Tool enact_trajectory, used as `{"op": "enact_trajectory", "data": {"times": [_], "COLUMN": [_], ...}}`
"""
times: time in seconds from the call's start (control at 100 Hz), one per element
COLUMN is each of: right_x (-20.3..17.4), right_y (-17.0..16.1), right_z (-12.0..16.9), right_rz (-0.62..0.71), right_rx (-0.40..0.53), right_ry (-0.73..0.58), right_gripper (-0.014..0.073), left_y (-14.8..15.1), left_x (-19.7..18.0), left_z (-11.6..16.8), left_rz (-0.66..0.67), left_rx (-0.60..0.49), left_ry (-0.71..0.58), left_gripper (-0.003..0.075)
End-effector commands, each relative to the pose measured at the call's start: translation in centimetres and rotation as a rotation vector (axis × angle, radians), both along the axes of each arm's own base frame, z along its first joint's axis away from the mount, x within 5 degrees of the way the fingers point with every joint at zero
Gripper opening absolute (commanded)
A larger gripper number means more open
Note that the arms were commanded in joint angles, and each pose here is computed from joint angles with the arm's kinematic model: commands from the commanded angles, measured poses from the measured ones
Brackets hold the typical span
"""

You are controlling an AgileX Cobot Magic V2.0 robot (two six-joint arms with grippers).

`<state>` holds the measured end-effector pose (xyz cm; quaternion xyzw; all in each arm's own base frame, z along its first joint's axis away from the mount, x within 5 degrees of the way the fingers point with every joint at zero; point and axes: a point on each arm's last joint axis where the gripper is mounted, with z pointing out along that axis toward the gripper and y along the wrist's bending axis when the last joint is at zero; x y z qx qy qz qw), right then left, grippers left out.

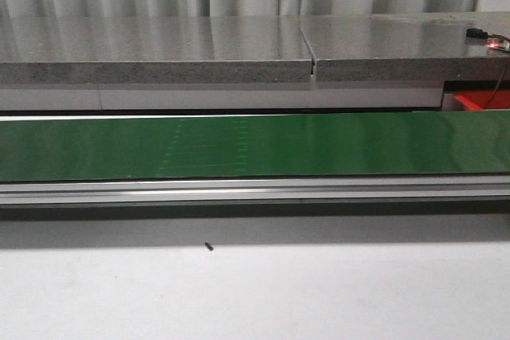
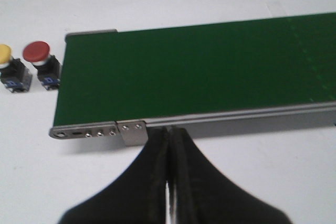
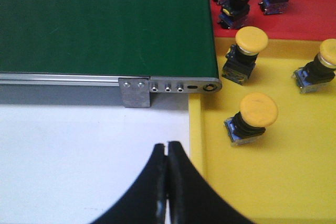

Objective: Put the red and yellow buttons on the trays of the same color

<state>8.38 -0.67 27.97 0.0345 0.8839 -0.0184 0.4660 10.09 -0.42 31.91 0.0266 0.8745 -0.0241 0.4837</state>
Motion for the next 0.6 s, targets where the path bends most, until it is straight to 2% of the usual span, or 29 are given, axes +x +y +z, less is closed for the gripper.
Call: {"op": "enact_trajectory", "data": {"times": [0.0, 0.21, 0.41, 0.48, 0.59], "right_x": [0.4, 0.4, 0.4, 0.4, 0.4], "right_y": [0.0, 0.0, 0.0, 0.0, 0.0], "right_z": [1.4, 1.4, 1.4, 1.4, 1.4], "right_rz": [-0.002, -0.002, -0.002, -0.002, -0.002], "right_rx": [-0.006, -0.006, -0.006, -0.006, -0.006], "right_ry": [-0.092, -0.092, -0.092, -0.092, -0.092], "right_gripper": [-0.009, -0.009, -0.009, -0.009, -0.009], "left_y": [0.6, 1.6, 3.4, 4.0, 4.9], "left_x": [1.2, 3.2, 5.8, 6.7, 8.2], "left_z": [1.6, 2.0, 3.8, 4.3, 4.6], "left_rz": [0.065, 0.135, 0.226, 0.25, 0.274], "left_rx": [-0.017, -0.06, -0.1, -0.102, -0.105], "left_ry": [-0.13, -0.1, -0.087, -0.083, -0.064], "left_gripper": [-0.002, -0.002, -0.0014, 0.0031, 0.0197]}}
